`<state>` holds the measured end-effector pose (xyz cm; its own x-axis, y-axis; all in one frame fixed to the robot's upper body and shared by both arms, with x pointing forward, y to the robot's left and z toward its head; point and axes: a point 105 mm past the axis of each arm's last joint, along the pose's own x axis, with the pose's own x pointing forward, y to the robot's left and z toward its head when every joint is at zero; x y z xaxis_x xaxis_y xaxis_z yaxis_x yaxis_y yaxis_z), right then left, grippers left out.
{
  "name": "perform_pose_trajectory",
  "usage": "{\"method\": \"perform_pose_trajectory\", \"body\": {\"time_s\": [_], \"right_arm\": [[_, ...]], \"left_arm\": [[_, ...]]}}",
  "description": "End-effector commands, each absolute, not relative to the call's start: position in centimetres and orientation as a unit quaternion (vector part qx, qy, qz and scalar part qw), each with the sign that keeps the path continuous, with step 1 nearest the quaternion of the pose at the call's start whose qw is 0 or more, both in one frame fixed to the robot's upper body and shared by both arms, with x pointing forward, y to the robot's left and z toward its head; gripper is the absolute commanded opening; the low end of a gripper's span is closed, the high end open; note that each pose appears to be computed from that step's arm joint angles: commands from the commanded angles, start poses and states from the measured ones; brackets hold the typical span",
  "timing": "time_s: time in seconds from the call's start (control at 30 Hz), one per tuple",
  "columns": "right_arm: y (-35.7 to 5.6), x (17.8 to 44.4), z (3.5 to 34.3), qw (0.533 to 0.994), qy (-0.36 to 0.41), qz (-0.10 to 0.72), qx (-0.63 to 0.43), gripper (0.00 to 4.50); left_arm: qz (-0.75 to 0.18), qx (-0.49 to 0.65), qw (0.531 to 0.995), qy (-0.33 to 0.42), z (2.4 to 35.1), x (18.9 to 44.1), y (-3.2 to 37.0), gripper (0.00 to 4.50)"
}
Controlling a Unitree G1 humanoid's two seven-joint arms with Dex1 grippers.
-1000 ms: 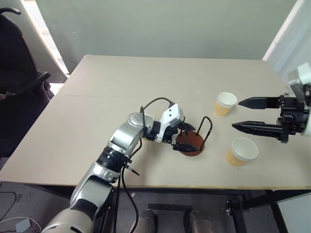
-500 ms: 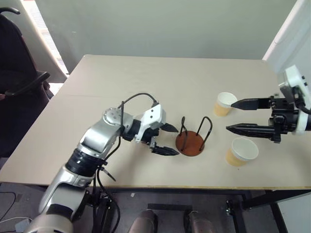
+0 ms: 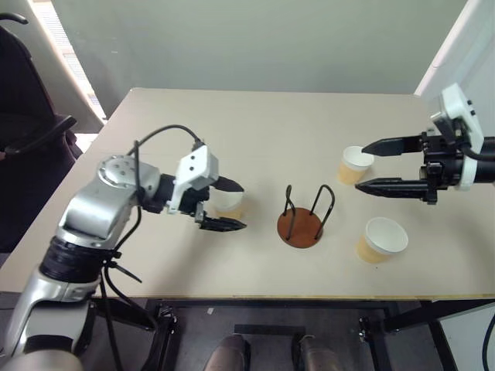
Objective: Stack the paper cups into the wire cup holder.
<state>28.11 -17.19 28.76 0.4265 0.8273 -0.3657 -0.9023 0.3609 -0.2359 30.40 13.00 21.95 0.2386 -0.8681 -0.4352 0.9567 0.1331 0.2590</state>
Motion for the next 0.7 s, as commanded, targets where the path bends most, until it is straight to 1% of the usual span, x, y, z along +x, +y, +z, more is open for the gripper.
{"method": "perform_pose_trajectory", "body": {"time_s": [0.03, 0.2, 0.3, 0.5, 0.63, 0.7], "right_arm": [[-17.3, 28.1, 29.8, 0.818, 0.073, 0.525, -0.222, 4.50], [-17.6, 28.5, 29.9, 0.821, 0.070, 0.518, -0.230, 4.50], [-17.8, 28.9, 30.2, 0.823, 0.064, 0.512, -0.236, 4.50], [-19.1, 31.1, 30.8, 0.840, 0.063, 0.477, -0.250, 4.50], [-20.6, 33.5, 30.8, 0.857, 0.074, 0.425, -0.281, 4.50], [-21.3, 34.6, 30.2, 0.854, 0.088, 0.405, -0.313, 4.50]], "left_arm": [[-0.597, 0.254, 0.758, 0.068, 23.9, 30.3, 14.0, 4.47], [-0.584, 0.261, 0.766, 0.065, 24.8, 30.5, 14.8, 4.47], [-0.575, 0.260, 0.774, 0.050, 25.8, 30.9, 14.9, 4.47], [-0.551, 0.214, 0.807, -0.014, 29.2, 32.0, 14.5, 4.47], [-0.546, 0.201, 0.813, -0.020, 29.5, 32.3, 14.4, 4.47], [-0.546, 0.200, 0.813, -0.019, 29.3, 32.4, 14.4, 4.47]]}}
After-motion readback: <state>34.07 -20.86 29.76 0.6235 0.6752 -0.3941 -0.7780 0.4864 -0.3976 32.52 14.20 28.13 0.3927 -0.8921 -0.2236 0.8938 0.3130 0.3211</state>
